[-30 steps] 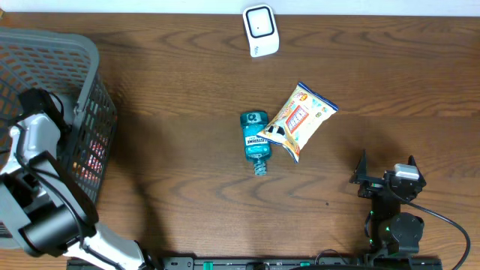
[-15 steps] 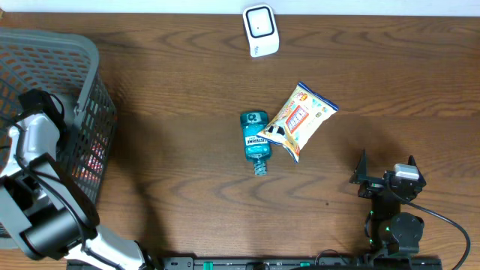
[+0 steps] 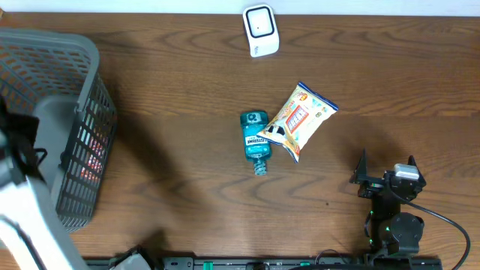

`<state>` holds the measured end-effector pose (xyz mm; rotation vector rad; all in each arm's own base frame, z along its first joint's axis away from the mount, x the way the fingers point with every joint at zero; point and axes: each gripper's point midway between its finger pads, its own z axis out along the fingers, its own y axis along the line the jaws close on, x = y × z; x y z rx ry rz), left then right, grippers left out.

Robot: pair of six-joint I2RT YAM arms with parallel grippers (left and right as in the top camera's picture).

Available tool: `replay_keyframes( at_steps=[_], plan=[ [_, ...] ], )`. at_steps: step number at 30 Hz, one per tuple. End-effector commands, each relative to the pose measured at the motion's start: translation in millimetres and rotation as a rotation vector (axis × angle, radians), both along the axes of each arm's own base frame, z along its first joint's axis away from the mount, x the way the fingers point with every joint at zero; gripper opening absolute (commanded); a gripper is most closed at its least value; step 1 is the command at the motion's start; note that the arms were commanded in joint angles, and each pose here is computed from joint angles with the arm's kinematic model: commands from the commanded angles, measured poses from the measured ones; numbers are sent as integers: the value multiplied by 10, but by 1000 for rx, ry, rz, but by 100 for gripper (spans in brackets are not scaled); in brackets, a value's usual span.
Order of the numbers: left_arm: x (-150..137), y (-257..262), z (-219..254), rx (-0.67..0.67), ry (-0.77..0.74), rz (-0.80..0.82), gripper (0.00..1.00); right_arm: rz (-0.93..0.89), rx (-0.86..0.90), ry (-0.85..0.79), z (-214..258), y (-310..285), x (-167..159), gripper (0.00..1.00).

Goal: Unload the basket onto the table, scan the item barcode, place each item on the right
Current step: 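Reach into the basket and grasp the orange tissue pack, left gripper, then carry the orange tissue pack near the bottle and release it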

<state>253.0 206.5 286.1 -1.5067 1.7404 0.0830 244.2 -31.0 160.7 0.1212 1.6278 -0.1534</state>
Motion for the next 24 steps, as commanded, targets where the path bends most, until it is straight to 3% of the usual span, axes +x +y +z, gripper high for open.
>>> replay_keyframes(
  at_steps=[1, 5, 11, 16, 24],
  plan=[
    [81, -578, 449, -152, -282, -147, 59, -3, -16, 1, 1, -2, -3, 99],
    [85, -1256, 786, -266, -440, -374, 58, -3, -16, 1, 1, -2, -3, 99],
    [118, -2078, 863, -345, -436, -680, 58, -3, -16, 1, 1, -2, -3, 99],
    [221, -2516, 573, -328, -307, -832, 58, -3, -16, 1, 1, -2, -3, 99],
    [462, -3023, -453, -229, 96, -909, 58, -3, -16, 1, 1, -2, -3, 99]
  ],
)
